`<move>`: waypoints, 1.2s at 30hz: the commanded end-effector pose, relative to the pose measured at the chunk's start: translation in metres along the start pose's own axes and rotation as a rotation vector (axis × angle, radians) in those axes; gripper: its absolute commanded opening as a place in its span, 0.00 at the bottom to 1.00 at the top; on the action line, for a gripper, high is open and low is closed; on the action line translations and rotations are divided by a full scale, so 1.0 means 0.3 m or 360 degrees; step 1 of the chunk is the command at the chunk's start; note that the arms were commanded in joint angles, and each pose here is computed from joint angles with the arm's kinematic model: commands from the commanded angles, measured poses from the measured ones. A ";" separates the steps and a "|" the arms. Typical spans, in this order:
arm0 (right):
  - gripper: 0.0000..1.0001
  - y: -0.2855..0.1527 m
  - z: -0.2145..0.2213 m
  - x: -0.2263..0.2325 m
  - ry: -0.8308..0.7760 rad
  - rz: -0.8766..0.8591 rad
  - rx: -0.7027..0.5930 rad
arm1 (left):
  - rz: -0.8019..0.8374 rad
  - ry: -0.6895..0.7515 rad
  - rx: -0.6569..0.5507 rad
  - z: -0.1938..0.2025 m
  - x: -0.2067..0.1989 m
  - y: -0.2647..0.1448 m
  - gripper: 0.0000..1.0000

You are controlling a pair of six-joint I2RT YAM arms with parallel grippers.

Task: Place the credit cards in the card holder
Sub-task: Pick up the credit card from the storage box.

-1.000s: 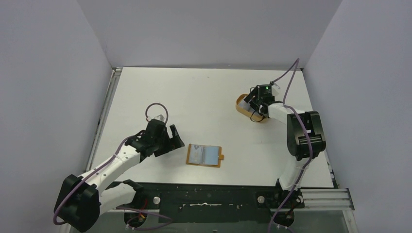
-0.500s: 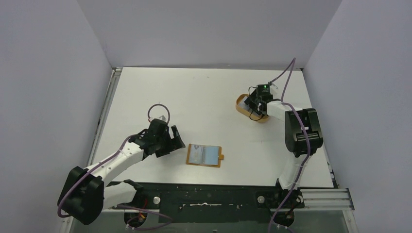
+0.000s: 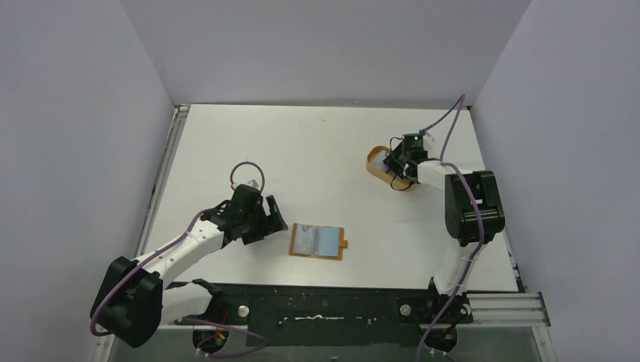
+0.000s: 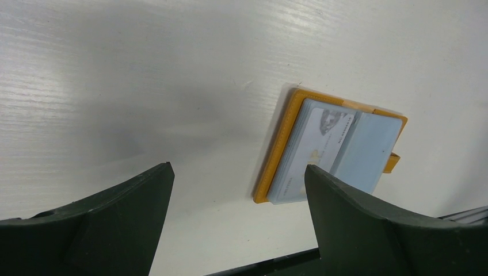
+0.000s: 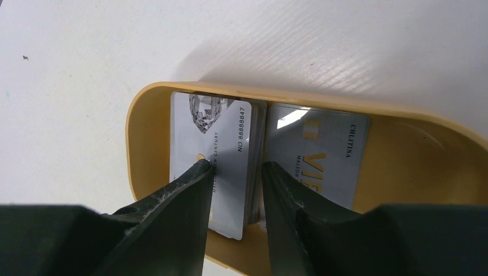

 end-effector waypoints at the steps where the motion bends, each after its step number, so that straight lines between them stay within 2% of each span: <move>1: 0.36 -0.031 -0.016 -0.040 0.0004 0.0055 -0.0044 | 0.0097 0.0007 -0.0113 -0.061 -0.045 -0.018 0.83; 6: 0.31 -0.041 -0.014 -0.044 0.0022 0.0055 -0.0044 | 0.0096 0.0007 -0.0104 -0.062 -0.046 -0.016 0.82; 19: 0.00 -0.102 -0.048 -0.010 0.0073 -0.0008 -0.0111 | 0.0103 0.0013 -0.0114 -0.065 -0.048 -0.022 0.81; 30: 0.00 -0.209 -0.107 0.072 0.0115 -0.0123 -0.0155 | 0.0139 0.0018 -0.0149 -0.076 -0.058 -0.041 0.81; 33: 0.00 -0.287 -0.142 0.124 0.0182 -0.0233 -0.0115 | 0.0143 0.0019 -0.0167 -0.078 -0.060 -0.052 0.80; 36: 0.00 -0.387 -0.175 0.180 0.0262 -0.0325 0.0024 | 0.0124 0.0019 -0.0200 -0.085 -0.058 -0.065 0.80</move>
Point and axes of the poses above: each gripper's point midway between its finger pads, its own y axis out along the fingers, its own x axis along the line the jaws close on, z = x × y, the point moved 10 cm from there along -y, back along the fingers, and after that the axes turned 11 degrees about y, right-handed, at the moved point
